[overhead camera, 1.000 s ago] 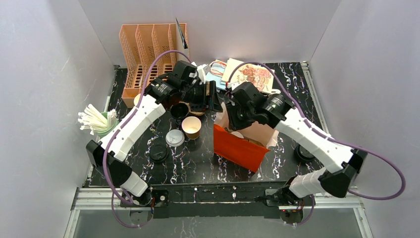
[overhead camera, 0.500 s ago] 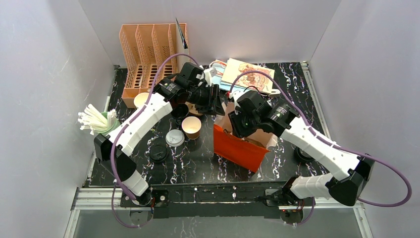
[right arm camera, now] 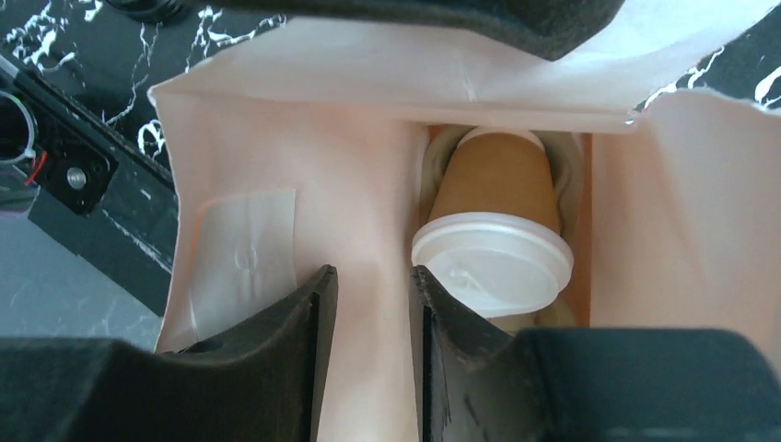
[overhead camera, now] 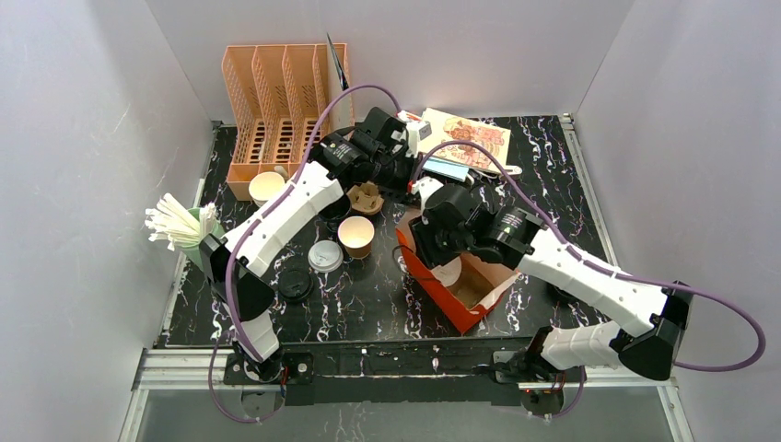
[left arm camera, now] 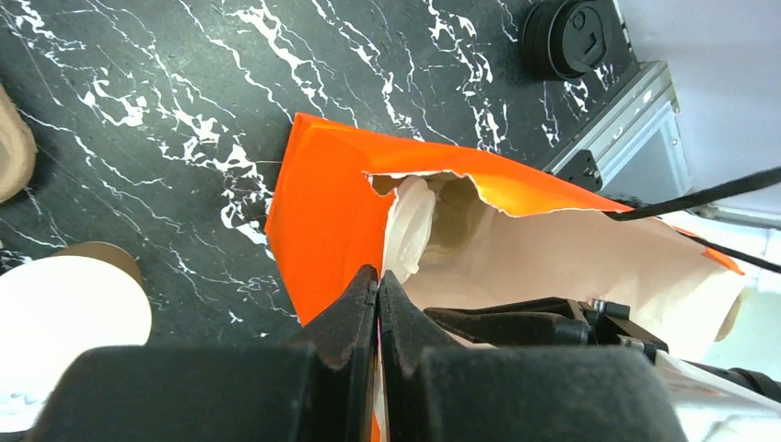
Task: Pack the takeout coffee
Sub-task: Pick up the coffee cup from the cup tray, then place the coffee cup at the center of the board.
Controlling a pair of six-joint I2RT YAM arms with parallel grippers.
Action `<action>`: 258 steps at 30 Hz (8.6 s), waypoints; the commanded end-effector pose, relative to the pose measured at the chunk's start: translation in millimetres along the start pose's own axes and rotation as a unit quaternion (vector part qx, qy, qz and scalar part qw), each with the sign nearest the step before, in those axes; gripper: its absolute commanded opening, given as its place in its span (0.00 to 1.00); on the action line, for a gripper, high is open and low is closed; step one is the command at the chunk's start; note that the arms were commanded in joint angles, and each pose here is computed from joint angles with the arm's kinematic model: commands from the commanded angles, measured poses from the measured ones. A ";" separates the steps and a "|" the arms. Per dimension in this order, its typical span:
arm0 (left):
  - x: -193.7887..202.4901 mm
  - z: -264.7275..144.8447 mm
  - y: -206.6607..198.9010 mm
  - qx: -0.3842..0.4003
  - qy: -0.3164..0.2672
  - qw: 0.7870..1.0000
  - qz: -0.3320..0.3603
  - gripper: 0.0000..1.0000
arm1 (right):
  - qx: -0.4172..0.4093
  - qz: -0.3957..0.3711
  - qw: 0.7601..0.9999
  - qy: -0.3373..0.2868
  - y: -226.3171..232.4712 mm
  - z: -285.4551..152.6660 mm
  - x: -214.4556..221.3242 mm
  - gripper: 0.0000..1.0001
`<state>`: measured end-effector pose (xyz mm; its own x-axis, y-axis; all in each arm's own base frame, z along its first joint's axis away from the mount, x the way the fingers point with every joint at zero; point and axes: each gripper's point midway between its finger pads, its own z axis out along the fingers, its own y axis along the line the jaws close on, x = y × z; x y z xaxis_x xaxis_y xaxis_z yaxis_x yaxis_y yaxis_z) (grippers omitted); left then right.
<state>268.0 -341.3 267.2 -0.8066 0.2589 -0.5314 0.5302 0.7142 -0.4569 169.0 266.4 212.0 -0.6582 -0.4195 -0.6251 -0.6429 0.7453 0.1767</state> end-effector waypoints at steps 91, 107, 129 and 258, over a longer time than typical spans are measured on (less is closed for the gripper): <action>-60.6 15.4 -36.4 0.103 -0.104 0.974 0.173 0.00 | 0.120 0.010 0.992 0.034 -67.7 69.2 -2.8 0.98; -69.8 26.0 -26.1 0.077 -0.104 0.978 0.164 0.00 | 0.066 0.015 0.997 0.032 -73.6 92.7 9.2 0.98; -69.3 15.9 11.3 0.037 -0.090 0.985 0.142 0.00 | 0.101 0.020 0.993 0.059 -91.7 103.8 40.2 0.77; 69.1 -186.2 51.0 -0.169 -0.151 0.956 -0.188 0.77 | -0.297 0.209 0.931 0.030 70.6 -19.1 -112.2 0.01</action>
<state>220.7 -152.2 422.2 -0.5345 -0.2540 -0.8061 0.1827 0.8965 -0.4036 190.9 339.4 313.7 -0.9270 -0.1816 -0.3281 -0.3749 0.4723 0.7977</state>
